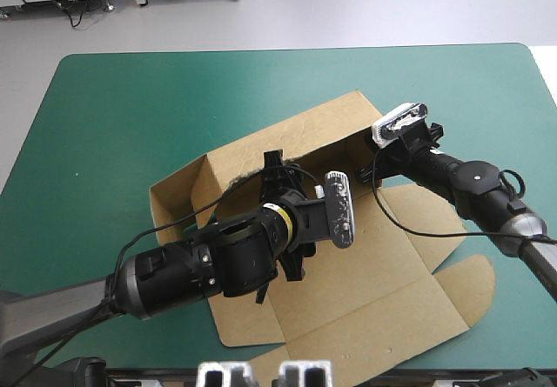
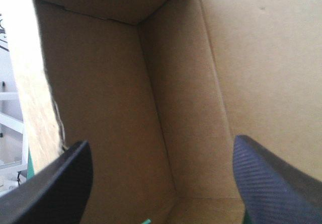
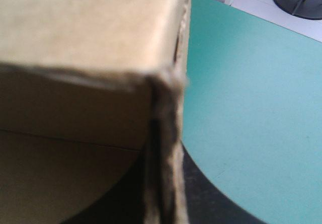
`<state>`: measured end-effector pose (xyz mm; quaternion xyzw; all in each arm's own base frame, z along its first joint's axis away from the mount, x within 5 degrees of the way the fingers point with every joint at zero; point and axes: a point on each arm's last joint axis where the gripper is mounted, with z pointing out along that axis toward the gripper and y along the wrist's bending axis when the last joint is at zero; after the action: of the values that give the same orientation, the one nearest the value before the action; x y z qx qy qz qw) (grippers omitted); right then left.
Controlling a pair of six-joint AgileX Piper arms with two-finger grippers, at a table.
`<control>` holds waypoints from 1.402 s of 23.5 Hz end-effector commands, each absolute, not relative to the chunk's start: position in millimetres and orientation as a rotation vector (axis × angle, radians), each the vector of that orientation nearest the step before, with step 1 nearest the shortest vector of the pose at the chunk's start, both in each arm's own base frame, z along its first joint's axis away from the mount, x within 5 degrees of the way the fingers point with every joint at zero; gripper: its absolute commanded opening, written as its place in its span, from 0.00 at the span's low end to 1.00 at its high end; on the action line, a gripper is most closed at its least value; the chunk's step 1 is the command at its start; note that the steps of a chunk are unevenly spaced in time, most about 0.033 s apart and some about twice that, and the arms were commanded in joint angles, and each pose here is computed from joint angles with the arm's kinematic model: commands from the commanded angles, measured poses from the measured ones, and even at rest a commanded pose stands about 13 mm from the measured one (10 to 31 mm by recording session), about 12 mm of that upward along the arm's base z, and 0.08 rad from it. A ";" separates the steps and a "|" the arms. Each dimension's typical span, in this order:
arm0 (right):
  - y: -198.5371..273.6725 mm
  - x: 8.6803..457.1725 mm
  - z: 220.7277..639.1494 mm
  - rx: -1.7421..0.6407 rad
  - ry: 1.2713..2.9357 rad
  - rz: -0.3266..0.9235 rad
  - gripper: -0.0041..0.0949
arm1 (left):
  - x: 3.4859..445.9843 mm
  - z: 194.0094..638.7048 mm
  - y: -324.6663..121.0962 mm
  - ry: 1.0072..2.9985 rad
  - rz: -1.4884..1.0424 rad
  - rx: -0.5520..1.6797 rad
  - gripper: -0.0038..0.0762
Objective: Fold the box
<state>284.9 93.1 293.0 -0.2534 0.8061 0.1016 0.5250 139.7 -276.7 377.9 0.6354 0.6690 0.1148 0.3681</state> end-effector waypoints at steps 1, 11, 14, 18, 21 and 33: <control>90.4 293.8 315.1 -0.511 1.875 0.226 0.02 | 126.0 412.2 -262.2 1.627 0.278 1.535 0.74; 96.5 299.3 306.4 -0.576 1.915 0.264 0.02 | 131.9 432.6 -228.2 1.673 0.533 1.404 0.06; 94.6 298.6 303.3 -0.601 1.945 0.235 0.02 | 134.0 449.3 -218.7 1.669 0.515 1.338 0.07; 93.4 291.1 299.0 -0.675 2.023 0.221 0.02 | 159.1 481.6 -178.7 1.769 0.468 1.127 0.07; 92.9 276.8 310.1 -0.802 2.117 0.233 0.02 | 186.5 496.8 -134.4 1.910 0.347 1.000 0.07; 77.3 256.3 349.2 -0.945 2.509 0.133 0.02 | 231.3 487.1 -5.5 2.248 0.214 0.491 0.06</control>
<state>264.7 84.4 351.9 -0.3215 0.8975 0.0737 0.2927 242.0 -11.1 471.6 0.2064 0.9011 0.0958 0.3692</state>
